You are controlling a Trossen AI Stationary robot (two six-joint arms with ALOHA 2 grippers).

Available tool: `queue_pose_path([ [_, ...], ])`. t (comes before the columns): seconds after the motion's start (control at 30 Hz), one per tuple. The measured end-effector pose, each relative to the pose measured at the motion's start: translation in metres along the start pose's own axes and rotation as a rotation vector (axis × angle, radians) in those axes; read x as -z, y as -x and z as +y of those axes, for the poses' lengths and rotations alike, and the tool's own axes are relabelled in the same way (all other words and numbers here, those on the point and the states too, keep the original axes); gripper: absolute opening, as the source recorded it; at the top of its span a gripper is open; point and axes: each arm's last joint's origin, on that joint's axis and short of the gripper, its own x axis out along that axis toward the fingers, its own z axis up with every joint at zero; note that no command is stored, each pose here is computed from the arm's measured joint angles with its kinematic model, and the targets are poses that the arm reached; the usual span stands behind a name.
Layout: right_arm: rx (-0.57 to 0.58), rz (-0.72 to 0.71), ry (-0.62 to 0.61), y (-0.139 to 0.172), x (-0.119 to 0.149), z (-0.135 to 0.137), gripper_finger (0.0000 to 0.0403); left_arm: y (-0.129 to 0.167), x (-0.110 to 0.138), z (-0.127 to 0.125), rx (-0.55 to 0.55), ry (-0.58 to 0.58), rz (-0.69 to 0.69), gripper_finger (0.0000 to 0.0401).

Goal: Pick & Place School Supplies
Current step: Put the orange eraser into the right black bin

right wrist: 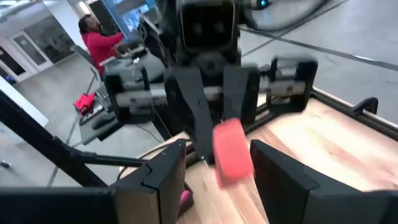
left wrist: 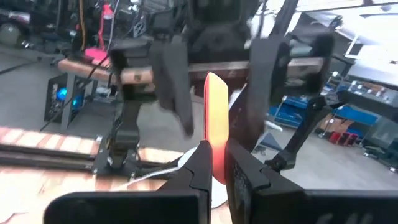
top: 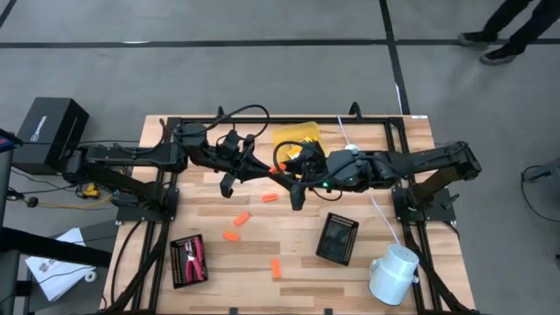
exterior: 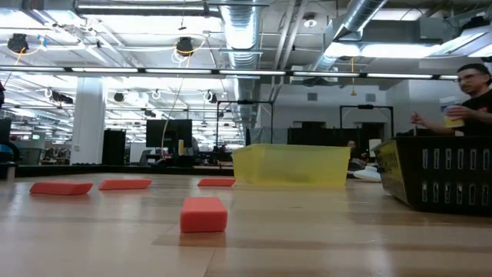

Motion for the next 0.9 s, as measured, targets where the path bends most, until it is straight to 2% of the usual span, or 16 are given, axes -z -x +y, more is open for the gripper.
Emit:
queue_pose_path([
  [0.27,-0.006,-0.014,-0.007,0.0046,-0.0043,-0.0004,0.0155,0.0002,0.0002,0.001,0.005,0.004,0.004,0.0011],
  [0.8,0.0,0.003,0.035,0.0035,-0.0017,-0.0007,0.0028,0.0004,0.0003,0.0009,0.008,-0.002,0.007,0.0011],
  [0.9,-0.003,0.005,0.056,0.0036,-0.0016,-0.0004,0.0025,0.0005,0.0003,0.0008,0.01,-0.002,0.008,0.0011],
])
